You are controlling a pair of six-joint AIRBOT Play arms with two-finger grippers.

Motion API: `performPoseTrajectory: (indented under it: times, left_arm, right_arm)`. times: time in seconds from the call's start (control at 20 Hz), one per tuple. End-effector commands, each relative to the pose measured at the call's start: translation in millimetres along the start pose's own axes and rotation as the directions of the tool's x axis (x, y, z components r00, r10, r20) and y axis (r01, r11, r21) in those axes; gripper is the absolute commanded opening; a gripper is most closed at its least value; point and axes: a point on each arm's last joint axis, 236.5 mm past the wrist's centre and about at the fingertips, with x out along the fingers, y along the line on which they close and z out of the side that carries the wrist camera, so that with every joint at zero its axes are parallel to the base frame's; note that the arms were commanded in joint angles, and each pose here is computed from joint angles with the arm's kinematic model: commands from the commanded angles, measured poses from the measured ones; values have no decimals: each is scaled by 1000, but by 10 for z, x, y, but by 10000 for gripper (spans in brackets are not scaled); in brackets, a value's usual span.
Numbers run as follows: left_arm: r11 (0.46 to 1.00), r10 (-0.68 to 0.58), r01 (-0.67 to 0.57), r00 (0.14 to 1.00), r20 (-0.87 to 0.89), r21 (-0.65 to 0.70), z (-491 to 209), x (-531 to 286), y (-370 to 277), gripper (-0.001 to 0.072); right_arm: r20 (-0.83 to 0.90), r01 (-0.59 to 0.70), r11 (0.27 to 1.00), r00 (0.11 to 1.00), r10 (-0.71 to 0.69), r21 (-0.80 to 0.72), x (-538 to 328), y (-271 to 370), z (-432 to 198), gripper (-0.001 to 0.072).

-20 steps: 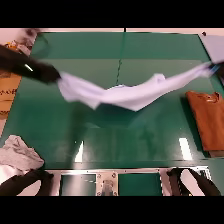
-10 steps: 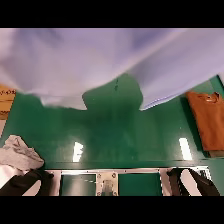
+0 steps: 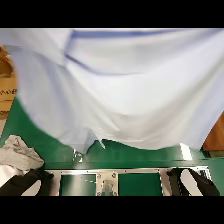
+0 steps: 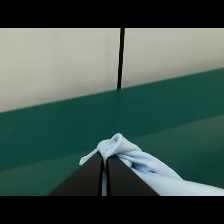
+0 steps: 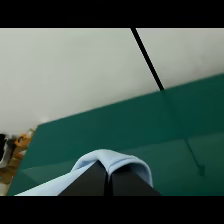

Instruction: Fold the shirts.

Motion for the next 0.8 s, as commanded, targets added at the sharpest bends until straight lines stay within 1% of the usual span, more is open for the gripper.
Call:
performPoseTrajectory:
  times: [0.0, 0.1, 0.2, 0.3, 0.45, 0.5, 0.55, 0.6, 0.65, 0.7, 0.75]
  left_arm:
    - [991, -57, 31, 979, -197, -130, -932, 1147, 126, 24]
    - [974, -154, 90, 937, -314, -209, -1589, 1833, 40, 24]
    - [947, -242, 130, 890, -387, -293, -2255, 2406, -70, 24]
    - [925, -281, 115, 848, -449, -361, -2915, 2816, -109, 24]
    - [888, -327, 68, 789, -521, -454, -3608, 3055, -145, 25]
    - [883, -339, 62, 771, -539, -466, -3734, 3063, -165, 113]
    - [882, -348, 63, 755, -556, -466, -3787, 3029, -169, 480]
    - [882, -357, 67, 741, -568, -467, -3770, 2985, -142, 673]
    - [876, -381, 78, 719, -582, -477, -3707, 2905, -107, 617]
    - [869, -410, 94, 686, -601, -486, -3622, 2782, -45, 588]
    - [861, -440, 111, 653, -617, -496, -3531, 2651, 17, 587]
  right_arm:
    - [-128, 114, 983, 987, -96, 144, 690, -1051, -718, 14]
    - [-211, 185, 955, 968, -137, 230, 1111, -1647, -1200, 14]
    - [-303, 212, 938, 945, -125, 273, 1495, -2005, -1648, 14]
    - [-388, 232, 919, 916, -96, 320, 1853, -2284, -2099, 14]
    - [-462, 276, 886, 883, -80, 373, 2151, -2640, -2552, 15]
    - [-485, 289, 878, 871, -76, 382, 2184, -2710, -2655, 29]
    - [-498, 298, 869, 864, -70, 395, 2178, -2768, -2707, 226]
    - [-501, 300, 862, 863, -62, 408, 2127, -2814, -2686, 424]
    - [-503, 292, 856, 863, -44, 426, 2040, -2844, -2616, 472]
    - [-508, 278, 850, 861, -14, 448, 1915, -2866, -2526, 470]
    - [-516, 265, 838, 857, 22, 476, 1765, -2880, -2466, 467]
